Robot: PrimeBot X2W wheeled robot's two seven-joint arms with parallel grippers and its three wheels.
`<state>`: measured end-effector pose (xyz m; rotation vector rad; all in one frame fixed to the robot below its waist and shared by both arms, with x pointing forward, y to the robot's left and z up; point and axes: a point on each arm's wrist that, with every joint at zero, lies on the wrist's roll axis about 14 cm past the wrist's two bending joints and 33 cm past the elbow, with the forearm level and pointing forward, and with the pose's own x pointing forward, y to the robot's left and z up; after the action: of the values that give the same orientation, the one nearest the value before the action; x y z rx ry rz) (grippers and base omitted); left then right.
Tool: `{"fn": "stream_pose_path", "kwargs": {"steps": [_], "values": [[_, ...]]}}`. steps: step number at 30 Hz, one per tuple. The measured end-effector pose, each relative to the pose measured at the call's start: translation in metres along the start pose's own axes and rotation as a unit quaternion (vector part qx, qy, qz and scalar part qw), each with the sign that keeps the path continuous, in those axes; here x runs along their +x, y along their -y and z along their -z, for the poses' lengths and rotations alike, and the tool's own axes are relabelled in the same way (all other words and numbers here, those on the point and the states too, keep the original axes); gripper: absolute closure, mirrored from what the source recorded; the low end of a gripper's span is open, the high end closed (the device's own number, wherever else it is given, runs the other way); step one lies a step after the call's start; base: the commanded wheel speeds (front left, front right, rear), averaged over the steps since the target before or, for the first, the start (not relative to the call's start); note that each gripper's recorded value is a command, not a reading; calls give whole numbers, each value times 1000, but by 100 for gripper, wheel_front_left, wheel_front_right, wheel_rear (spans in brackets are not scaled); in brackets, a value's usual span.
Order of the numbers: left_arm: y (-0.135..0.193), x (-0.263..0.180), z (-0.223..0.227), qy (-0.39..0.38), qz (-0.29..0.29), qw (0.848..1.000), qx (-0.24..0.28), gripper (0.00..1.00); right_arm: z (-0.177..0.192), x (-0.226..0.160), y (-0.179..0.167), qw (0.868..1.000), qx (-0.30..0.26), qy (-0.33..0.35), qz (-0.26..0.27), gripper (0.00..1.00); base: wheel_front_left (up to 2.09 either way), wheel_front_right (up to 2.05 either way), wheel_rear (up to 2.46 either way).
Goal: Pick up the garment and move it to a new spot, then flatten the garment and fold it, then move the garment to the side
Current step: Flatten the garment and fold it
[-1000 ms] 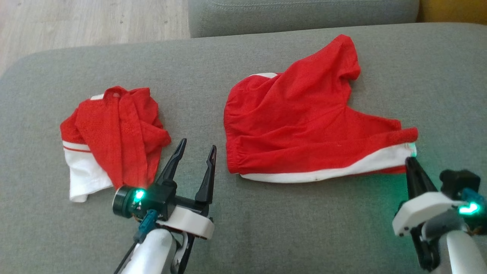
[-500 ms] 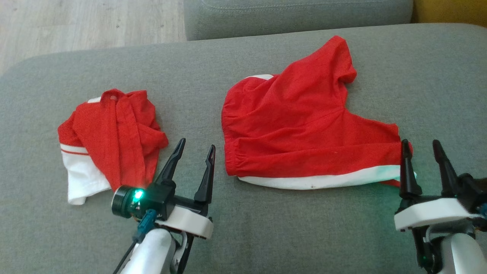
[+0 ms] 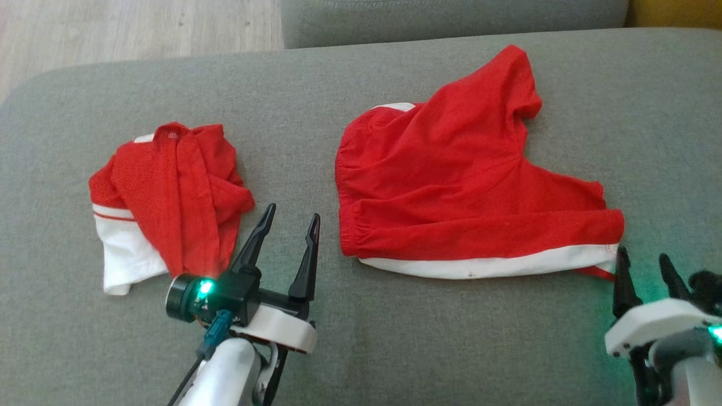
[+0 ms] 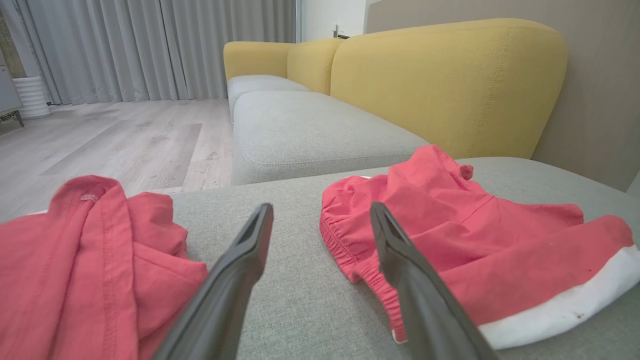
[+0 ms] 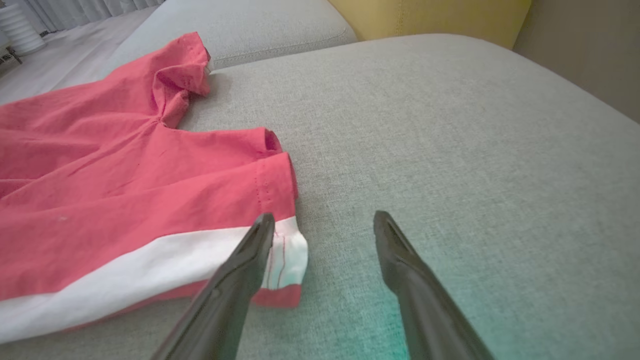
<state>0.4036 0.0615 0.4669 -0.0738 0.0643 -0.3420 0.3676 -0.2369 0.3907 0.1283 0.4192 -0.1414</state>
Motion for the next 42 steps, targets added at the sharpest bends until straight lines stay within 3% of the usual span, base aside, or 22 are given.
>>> {"fn": "stream_pose_path", "kwargs": {"steps": [17, 18, 19, 20, 33, 42], "values": [[-2, 0, 10, -14, 0, 1000, 0, 0, 26, 13, -18, 998, -5, -63, -21, 0, 0, 0, 0], [-2, 0, 10, -14, 0, 1000, 0, 0, 26, 13, -18, 998, -5, -64, -23, 42, 0, 0, 0], [-2, 0, 10, -13, 0, 1000, 0, 0, 26, 13, -19, 998, -6, -64, -24, 76, 0, 0, 0], [-2, 0, 10, -13, 1, 1000, 0, 0, 26, 13, -20, 998, -6, -64, -25, 100, 0, 0, 0], [1, 1, 6, -8, 5, 1000, 3, 0, -10, 10, -27, 999, -7, 14, -37, 100, 0, 0, 0], [19, -5, 39, -70, 50, 996, -1, 0, -25, 3, -13, 998, 18, 52, -20, 100, 0, 0, 0]]}}
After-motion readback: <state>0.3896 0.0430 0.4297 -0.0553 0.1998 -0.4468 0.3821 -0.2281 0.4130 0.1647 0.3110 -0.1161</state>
